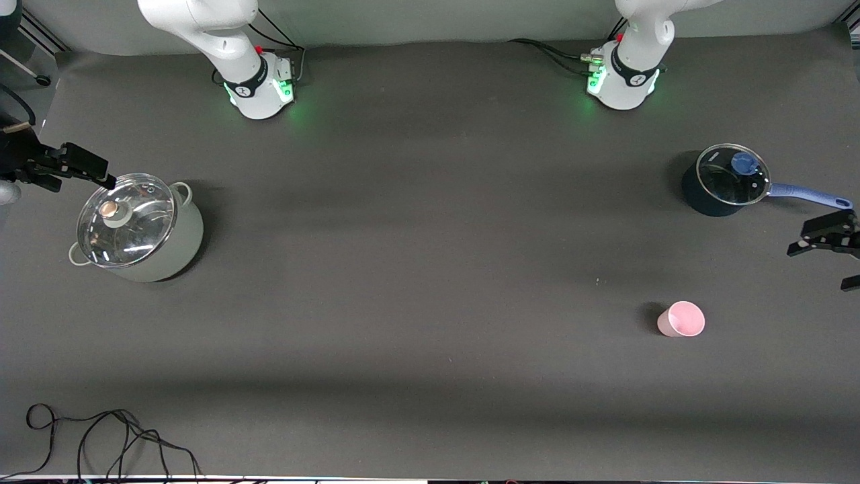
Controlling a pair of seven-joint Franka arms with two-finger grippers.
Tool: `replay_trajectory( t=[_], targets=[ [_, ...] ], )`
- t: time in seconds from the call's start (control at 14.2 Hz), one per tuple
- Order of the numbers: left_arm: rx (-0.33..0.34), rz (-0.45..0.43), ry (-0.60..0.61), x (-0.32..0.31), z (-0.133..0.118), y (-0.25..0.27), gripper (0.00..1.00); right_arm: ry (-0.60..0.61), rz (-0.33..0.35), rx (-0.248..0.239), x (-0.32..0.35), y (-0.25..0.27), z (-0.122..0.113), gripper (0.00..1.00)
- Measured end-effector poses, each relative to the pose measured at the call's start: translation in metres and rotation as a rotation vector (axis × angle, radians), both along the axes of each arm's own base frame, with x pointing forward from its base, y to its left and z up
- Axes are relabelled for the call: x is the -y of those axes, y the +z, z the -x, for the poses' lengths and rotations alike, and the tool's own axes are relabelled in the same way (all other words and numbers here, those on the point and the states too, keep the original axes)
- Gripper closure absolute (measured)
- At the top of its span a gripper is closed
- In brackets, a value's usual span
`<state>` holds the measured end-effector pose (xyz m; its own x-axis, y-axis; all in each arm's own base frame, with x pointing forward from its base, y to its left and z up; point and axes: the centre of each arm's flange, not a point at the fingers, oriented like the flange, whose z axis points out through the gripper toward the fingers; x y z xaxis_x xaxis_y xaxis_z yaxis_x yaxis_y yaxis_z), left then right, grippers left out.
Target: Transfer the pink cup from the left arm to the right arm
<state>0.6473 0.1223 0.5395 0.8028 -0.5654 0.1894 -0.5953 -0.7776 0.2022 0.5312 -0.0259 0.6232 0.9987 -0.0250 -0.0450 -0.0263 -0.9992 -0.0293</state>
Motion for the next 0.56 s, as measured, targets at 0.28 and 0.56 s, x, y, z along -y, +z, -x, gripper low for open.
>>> replay_trajectory(
  t=[0.28, 0.56],
  targets=[
    [0.1, 0.241, -0.116, -0.073, -0.003, -0.056, 0.0, -0.003, 0.0, -0.001, 0.001, -0.001, -0.002, 0.0],
    [0.2, 0.39, -0.259, -0.119, -0.006, -0.138, 0.0, -0.009, 0.002, 0.009, 0.004, 0.003, -0.006, 0.0]
  ],
)
